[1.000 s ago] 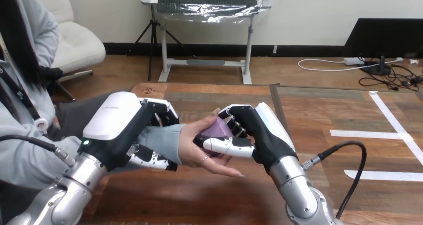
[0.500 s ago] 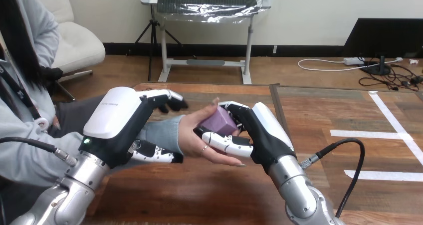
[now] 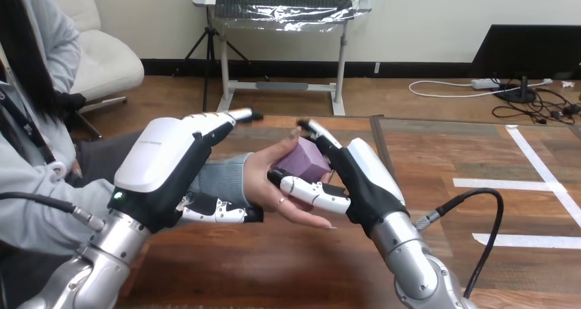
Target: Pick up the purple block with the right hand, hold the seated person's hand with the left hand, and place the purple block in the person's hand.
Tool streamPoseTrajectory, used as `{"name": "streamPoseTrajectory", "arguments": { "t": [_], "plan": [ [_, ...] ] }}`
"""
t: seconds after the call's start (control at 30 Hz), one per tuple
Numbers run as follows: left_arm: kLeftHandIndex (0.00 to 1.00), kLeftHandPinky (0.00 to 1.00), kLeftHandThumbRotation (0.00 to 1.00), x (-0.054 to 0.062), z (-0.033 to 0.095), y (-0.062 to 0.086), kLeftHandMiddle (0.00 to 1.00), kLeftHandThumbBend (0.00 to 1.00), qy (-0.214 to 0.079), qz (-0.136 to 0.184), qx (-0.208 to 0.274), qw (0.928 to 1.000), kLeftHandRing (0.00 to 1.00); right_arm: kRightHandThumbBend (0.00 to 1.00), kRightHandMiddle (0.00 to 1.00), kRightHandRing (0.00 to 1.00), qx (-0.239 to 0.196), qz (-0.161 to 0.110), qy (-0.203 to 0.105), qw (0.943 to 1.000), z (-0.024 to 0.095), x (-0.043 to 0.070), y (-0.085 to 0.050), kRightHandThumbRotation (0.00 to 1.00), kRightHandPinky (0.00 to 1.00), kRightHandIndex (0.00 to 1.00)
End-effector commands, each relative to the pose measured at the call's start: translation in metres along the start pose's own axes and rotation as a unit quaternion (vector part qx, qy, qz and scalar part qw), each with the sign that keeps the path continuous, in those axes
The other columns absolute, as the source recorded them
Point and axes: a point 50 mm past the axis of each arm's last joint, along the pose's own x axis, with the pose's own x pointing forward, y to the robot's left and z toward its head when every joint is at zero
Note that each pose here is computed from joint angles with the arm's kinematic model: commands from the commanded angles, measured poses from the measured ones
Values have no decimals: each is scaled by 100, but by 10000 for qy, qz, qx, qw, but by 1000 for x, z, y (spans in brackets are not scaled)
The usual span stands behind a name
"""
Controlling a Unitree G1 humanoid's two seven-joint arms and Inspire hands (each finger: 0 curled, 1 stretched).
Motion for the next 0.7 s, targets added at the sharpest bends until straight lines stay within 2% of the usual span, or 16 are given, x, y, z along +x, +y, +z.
{"name": "streamPoseTrajectory", "arguments": {
  "t": [0.0, 0.47, 0.67],
  "plan": [
    [91, 82, 36, 8, 6, 21, 91, 100, -241, 519, 60, 9983, 90, 100, 99, 96, -33, -315, -680, 9972, 26, 15, -17, 80, 85, 100],
    [97, 85, 51, -2, 3, 22, 97, 100, -186, 564, 9, 9982, 95, 100, 100, 100, -62, -324, -796, 9963, 23, 15, -25, 87, 94, 100],
    [99, 86, 55, -7, 2, 23, 98, 100, -151, 600, 17, 9981, 96, 100, 100, 100, -132, -364, -867, 9955, 21, 15, -30, 91, 93, 100]
  ]
}}
